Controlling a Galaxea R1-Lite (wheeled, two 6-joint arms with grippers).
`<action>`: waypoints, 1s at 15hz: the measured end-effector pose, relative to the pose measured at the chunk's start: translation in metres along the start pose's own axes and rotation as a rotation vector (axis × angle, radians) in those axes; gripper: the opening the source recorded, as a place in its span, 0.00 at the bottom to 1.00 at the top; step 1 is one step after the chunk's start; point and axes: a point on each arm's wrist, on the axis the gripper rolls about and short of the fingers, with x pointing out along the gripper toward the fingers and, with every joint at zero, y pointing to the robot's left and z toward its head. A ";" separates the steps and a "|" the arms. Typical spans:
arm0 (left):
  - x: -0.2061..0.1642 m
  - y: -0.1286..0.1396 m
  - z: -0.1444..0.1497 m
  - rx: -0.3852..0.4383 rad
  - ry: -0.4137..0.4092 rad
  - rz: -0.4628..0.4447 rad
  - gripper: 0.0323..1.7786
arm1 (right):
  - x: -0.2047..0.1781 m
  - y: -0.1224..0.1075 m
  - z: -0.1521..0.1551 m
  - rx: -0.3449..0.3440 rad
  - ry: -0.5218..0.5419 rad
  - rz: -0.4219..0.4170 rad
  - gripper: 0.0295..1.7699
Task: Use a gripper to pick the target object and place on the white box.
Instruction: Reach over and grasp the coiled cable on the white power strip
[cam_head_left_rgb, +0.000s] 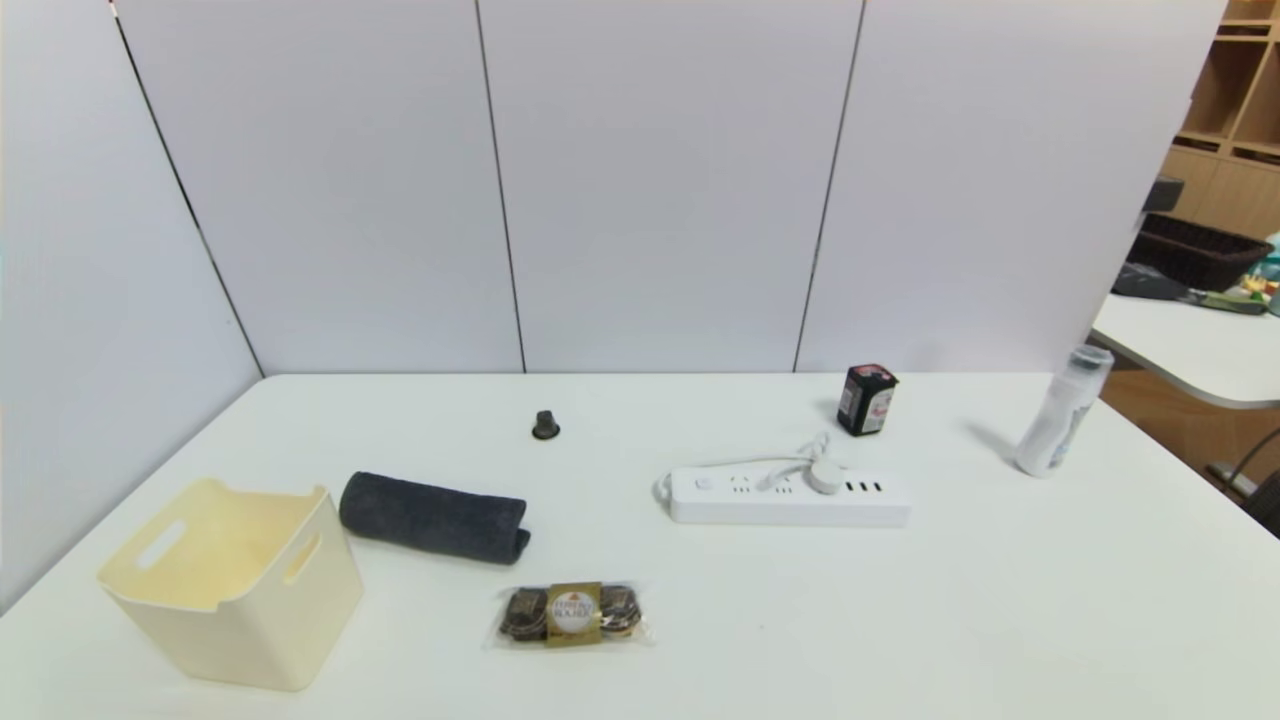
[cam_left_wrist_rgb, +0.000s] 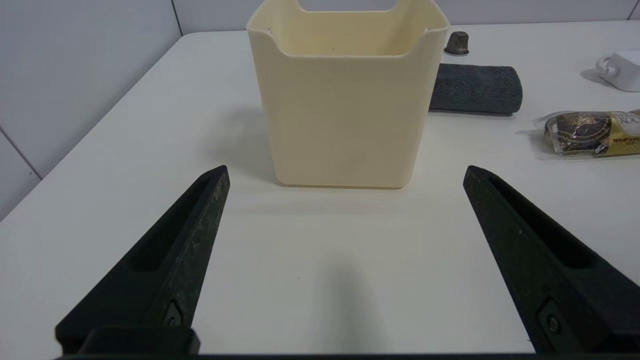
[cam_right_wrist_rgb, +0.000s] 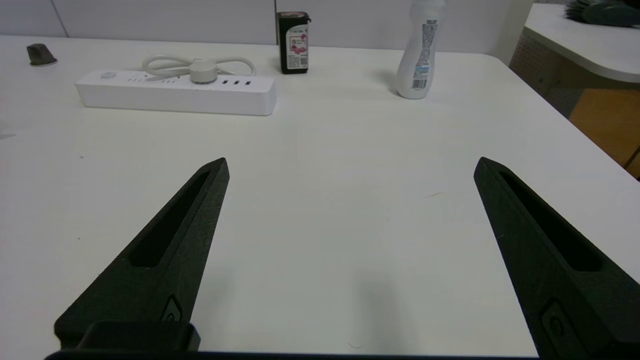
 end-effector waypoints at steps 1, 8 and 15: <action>0.000 0.000 0.000 0.000 0.000 0.000 0.95 | 0.000 0.000 0.000 0.000 0.000 0.000 0.96; 0.000 0.000 0.000 -0.002 0.000 0.001 0.95 | 0.000 0.000 0.000 0.000 0.000 0.000 0.96; 0.001 0.000 0.005 0.029 0.014 -0.002 0.95 | 0.000 0.000 0.000 0.000 0.000 0.000 0.96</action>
